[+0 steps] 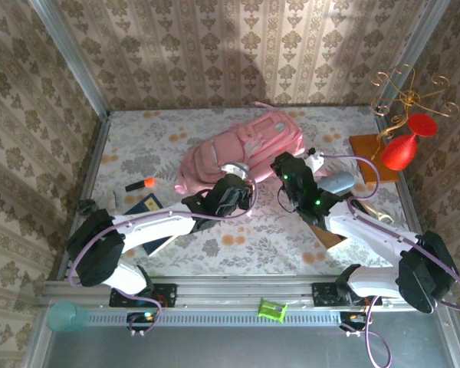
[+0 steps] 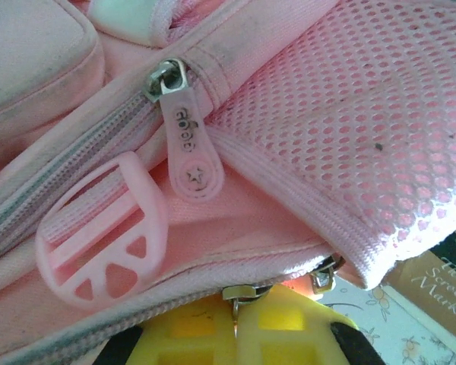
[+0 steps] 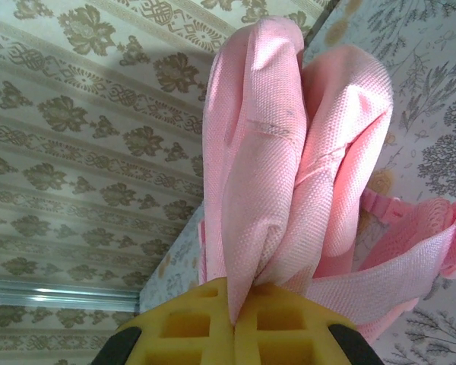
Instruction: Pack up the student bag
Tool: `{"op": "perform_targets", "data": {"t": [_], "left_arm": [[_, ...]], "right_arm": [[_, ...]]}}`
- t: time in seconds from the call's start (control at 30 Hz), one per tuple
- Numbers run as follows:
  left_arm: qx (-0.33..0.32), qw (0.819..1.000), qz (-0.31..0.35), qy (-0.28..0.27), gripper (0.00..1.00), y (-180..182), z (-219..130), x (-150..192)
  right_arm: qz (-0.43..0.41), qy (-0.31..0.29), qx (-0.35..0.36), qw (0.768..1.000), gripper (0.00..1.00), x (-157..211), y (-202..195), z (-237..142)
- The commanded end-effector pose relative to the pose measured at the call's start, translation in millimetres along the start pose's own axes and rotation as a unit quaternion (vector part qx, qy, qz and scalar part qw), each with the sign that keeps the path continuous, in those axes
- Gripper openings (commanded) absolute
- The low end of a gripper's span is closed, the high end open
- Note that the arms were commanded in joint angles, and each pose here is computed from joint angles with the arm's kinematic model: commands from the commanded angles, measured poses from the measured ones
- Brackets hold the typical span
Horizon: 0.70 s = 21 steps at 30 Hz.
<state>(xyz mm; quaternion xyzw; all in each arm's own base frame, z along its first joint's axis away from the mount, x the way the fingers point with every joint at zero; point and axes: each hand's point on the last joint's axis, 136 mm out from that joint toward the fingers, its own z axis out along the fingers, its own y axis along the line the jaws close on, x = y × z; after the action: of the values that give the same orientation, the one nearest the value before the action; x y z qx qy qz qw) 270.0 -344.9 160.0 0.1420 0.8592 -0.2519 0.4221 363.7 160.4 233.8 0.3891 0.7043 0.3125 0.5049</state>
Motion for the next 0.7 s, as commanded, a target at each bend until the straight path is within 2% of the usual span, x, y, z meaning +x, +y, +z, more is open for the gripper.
{"op": "perform_targets", "data": {"t": [0.0, 0.2, 0.43, 0.67], "left_arm": [[0.023, 0.999, 0.028, -0.009, 0.00, 4, -8, -3], [0.027, 0.999, 0.043, 0.002, 0.00, 30, -14, 6], [0.031, 0.997, 0.070, 0.011, 0.00, 44, -19, 8], [0.026, 0.997, 0.064, 0.037, 0.00, 61, -31, 19]], "right_arm": [[0.019, -0.026, -0.031, 0.999, 0.00, -20, 21, -5], [0.008, -0.015, -0.012, 1.000, 0.00, -24, -4, 1], [-0.020, -0.016, -0.017, 1.000, 0.00, -26, -1, 2], [-0.048, -0.019, -0.002, 0.999, 0.00, -29, -7, 11]]}}
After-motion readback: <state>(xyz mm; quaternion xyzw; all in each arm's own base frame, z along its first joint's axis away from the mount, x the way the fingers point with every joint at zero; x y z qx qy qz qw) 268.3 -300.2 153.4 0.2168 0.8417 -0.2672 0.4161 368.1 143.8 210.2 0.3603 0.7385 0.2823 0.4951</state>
